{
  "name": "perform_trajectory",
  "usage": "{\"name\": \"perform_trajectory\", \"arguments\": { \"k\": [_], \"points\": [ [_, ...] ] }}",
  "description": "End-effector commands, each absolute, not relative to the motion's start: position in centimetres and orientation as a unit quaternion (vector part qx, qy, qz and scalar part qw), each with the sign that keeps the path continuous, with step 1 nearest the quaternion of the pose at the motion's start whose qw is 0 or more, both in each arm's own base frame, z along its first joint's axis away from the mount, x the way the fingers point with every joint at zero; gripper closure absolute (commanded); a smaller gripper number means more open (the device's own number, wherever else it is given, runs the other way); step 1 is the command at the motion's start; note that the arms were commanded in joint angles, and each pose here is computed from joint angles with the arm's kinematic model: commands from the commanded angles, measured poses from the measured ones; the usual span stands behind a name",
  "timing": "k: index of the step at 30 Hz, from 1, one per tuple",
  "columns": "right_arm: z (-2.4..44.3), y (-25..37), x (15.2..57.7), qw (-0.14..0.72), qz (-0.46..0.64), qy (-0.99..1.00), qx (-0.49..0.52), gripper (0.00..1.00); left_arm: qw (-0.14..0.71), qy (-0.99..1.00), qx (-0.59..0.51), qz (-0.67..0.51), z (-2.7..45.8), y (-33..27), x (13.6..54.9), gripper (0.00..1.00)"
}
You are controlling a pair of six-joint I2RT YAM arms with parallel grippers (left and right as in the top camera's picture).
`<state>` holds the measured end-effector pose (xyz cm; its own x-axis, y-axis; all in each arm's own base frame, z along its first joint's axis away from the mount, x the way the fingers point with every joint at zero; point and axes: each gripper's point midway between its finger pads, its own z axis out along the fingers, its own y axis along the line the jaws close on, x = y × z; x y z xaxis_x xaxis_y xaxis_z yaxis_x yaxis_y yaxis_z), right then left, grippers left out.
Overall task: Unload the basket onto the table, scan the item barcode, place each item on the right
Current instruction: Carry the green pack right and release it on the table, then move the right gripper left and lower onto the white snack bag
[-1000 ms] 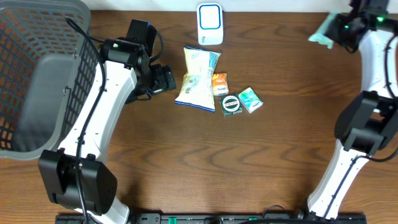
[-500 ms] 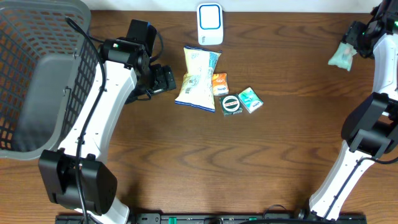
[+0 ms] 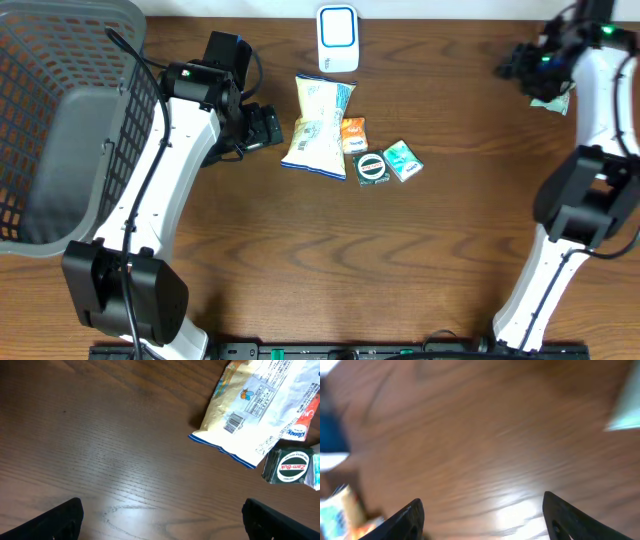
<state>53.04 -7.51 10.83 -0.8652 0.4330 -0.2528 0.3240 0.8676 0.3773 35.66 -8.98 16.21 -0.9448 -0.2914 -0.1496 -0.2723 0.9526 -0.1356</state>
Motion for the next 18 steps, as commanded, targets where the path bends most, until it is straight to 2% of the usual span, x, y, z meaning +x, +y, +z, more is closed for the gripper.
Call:
{"name": "perform_trajectory", "arguments": {
  "k": [1, 10, 12, 15, 18],
  "points": [
    [11.1, -1.3, 52.6, 0.142, 0.203, 0.960, 0.129, 0.30, 0.079, 0.984, -0.151, -0.054, 15.9, -8.8, 35.5, 0.00],
    [10.4, 9.6, 50.4, 0.099, 0.192, 0.976, 0.001, 0.21, 0.079, 0.984, -0.151, -0.054, 15.9, -8.8, 35.5, 0.00],
    [10.1, 11.3, 50.0, 0.097, 0.171, 0.980, -0.020, 0.11, 0.079, 0.984, -0.151, -0.054, 15.9, -8.8, 35.5, 0.00],
    [9.6, 13.0, 49.7, 0.102, 0.123, 0.986, -0.048, 0.01, 0.079, 0.984, -0.151, -0.054, 15.9, -8.8, 35.5, 0.00],
    [9.0, 14.8, 49.2, 0.107, 0.080, 0.988, -0.076, 0.01, 0.079, 0.984, -0.151, -0.054, 15.9, -8.8, 35.5, 0.00]
  ]
}}
